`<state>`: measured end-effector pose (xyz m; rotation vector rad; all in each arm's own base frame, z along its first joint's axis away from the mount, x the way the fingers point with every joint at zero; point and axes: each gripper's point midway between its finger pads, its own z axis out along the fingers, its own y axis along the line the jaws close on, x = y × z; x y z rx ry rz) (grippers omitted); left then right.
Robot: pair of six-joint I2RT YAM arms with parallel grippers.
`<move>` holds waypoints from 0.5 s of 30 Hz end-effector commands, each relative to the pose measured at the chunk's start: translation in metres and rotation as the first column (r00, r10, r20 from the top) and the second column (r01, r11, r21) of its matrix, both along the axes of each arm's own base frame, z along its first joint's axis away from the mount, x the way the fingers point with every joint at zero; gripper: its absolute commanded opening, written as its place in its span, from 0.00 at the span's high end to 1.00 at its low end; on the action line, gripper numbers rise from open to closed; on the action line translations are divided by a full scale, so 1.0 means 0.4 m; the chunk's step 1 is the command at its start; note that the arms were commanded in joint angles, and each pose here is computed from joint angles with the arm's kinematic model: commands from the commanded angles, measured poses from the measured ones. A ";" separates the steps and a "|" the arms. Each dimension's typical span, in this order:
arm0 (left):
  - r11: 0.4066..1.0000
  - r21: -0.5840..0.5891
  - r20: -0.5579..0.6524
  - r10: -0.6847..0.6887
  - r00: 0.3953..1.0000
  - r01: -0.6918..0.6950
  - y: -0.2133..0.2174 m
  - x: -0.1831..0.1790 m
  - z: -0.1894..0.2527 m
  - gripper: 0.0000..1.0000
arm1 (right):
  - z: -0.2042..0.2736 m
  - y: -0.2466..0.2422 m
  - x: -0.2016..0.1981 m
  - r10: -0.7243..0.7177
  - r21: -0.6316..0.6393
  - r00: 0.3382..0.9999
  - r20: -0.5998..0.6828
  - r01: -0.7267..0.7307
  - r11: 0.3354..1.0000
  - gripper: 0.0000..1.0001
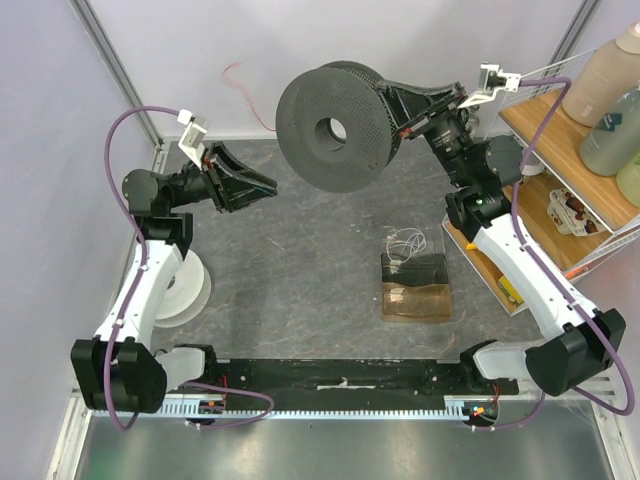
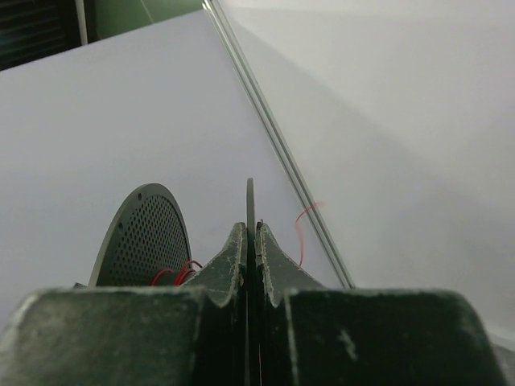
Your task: Wrap the cables
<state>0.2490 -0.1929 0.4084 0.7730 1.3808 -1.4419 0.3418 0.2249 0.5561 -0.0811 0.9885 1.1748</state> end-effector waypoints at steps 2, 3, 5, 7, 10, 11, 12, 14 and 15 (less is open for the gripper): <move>0.998 0.054 0.094 -0.026 0.995 0.021 0.003 -0.033 -0.025 0.56 | 0.030 -0.025 -0.041 -0.014 0.034 0.997 0.072 0.011 0.999 1.00; 0.998 0.061 0.109 -0.028 0.994 0.021 0.005 -0.035 -0.027 0.56 | 0.032 -0.026 -0.042 -0.012 0.037 0.997 0.075 0.009 0.999 1.00; 0.997 0.076 0.143 -0.025 0.989 0.015 0.012 -0.032 -0.026 0.56 | 0.046 -0.027 -0.048 -0.009 0.041 0.996 0.093 0.005 0.999 1.00; 0.997 0.065 0.145 0.030 0.989 -0.039 0.033 -0.002 -0.014 0.54 | 0.065 -0.032 -0.058 -0.017 0.042 0.993 0.116 0.013 0.999 1.00; 0.991 0.119 0.221 0.033 0.975 -0.060 0.069 0.030 -0.016 0.36 | 0.080 -0.032 -0.077 -0.016 0.020 0.989 0.144 0.013 1.000 1.00; 0.988 0.140 0.230 0.028 0.973 -0.062 0.077 0.039 -0.029 0.31 | 0.084 -0.031 -0.085 -0.009 0.009 0.988 0.155 0.008 1.000 1.00; 0.984 0.161 0.285 0.023 0.958 -0.071 0.082 0.044 -0.036 0.29 | 0.086 -0.028 -0.094 0.000 0.001 0.987 0.163 0.000 1.000 1.00; 0.976 0.197 0.363 0.018 0.932 -0.095 0.088 0.052 -0.065 0.21 | 0.098 -0.026 -0.109 0.013 -0.010 0.984 0.180 -0.011 1.000 1.00; 0.965 0.215 0.436 0.044 0.899 -0.151 0.095 0.071 -0.076 0.20 | 0.106 -0.024 -0.118 0.024 -0.015 0.981 0.191 -0.022 1.000 1.00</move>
